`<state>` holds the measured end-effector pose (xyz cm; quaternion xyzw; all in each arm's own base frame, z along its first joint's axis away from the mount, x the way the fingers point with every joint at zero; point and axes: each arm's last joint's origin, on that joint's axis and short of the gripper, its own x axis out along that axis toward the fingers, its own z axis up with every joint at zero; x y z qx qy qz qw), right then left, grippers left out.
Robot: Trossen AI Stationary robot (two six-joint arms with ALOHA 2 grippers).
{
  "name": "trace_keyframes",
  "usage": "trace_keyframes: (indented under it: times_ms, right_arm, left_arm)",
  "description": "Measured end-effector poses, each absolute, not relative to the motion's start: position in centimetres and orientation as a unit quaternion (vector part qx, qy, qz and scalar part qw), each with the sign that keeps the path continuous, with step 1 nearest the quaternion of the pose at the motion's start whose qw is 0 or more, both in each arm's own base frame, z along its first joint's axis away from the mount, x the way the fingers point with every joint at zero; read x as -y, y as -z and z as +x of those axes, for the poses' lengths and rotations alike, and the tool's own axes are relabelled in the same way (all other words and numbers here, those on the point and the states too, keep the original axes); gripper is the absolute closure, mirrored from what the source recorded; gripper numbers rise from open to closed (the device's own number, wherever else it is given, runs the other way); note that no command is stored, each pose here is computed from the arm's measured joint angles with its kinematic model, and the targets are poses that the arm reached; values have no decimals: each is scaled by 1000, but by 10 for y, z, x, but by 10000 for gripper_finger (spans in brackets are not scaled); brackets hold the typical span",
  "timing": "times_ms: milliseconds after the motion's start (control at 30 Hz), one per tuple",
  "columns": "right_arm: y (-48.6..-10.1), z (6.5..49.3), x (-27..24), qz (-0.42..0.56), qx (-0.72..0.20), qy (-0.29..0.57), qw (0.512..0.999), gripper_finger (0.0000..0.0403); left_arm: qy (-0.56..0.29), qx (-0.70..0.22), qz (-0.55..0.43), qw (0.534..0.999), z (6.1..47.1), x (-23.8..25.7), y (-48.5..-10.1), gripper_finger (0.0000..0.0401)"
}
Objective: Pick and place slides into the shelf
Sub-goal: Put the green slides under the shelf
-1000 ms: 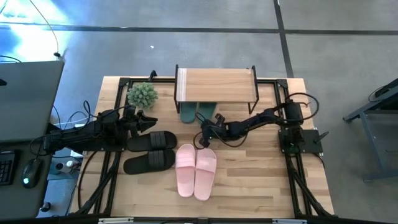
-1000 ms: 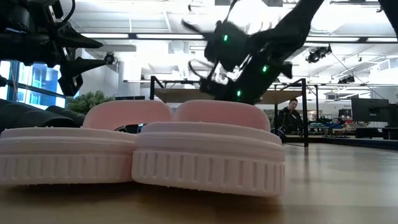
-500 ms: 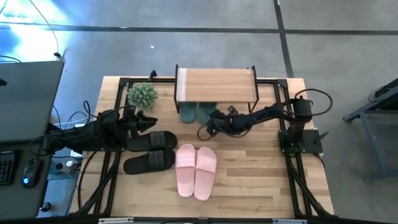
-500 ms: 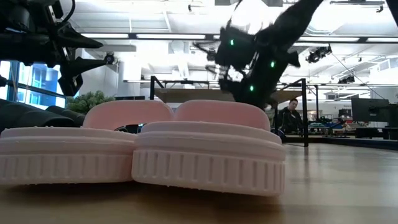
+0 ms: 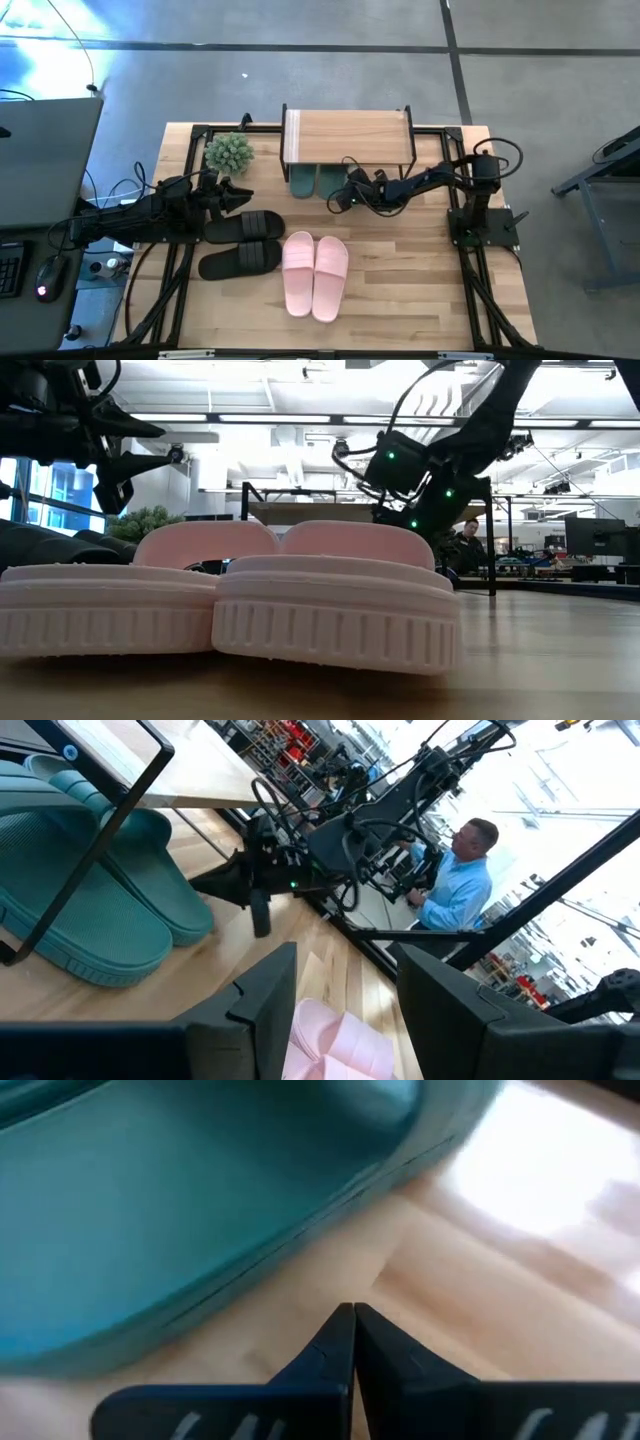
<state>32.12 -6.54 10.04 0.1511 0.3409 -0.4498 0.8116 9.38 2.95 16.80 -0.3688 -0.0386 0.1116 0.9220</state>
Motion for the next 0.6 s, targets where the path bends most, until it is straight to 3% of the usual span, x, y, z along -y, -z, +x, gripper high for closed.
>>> trace_keyframes:
  times_ms: [600]
  right_arm:
    - [-106,329,76,176,-307,428,832,403]
  left_arm:
    - [-112,39,-369,922,94,-30,-168,242]
